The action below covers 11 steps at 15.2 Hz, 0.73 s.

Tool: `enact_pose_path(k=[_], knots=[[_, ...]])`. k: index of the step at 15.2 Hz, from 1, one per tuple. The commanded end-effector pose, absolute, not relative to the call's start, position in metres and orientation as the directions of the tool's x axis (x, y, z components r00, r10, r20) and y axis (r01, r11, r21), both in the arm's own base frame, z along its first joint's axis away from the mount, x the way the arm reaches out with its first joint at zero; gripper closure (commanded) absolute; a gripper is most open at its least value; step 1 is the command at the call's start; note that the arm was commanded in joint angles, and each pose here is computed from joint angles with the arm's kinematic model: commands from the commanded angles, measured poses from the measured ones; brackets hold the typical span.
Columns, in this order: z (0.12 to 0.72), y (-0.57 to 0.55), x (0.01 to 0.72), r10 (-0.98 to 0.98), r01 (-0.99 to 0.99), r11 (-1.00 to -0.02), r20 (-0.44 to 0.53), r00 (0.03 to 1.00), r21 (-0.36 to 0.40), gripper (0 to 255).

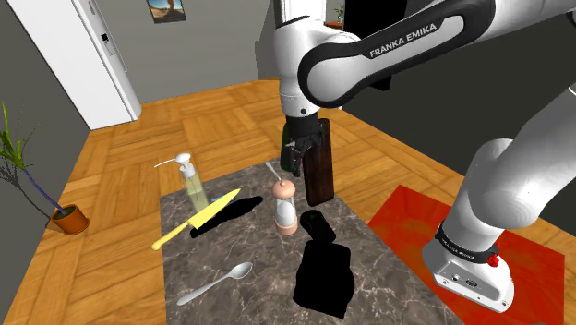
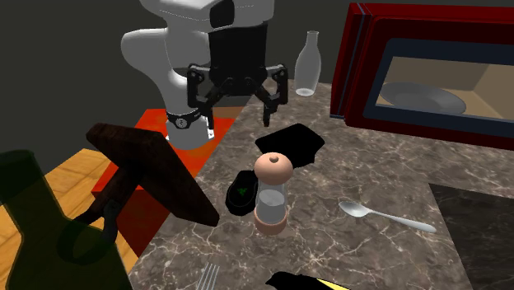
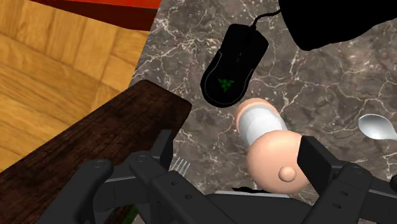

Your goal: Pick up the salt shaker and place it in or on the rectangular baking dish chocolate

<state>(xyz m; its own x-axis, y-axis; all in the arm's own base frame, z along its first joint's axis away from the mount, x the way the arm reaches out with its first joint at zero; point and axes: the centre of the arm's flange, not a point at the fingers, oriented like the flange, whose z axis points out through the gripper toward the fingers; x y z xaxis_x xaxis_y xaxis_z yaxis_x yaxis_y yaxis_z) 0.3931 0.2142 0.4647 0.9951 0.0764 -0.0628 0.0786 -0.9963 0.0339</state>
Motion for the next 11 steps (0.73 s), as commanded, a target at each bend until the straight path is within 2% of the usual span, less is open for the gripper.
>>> enact_pose_path(k=[1,4,11], knots=[[0.452,0.236,0.402,0.096,0.098,-0.995,-0.059,0.994,0.031,0],[0.436,0.27,0.414,0.124,0.126,-0.992,-0.052,0.991,0.028,0],[0.404,0.269,0.413,0.125,0.126,-0.992,-0.052,0.991,0.028,0]])
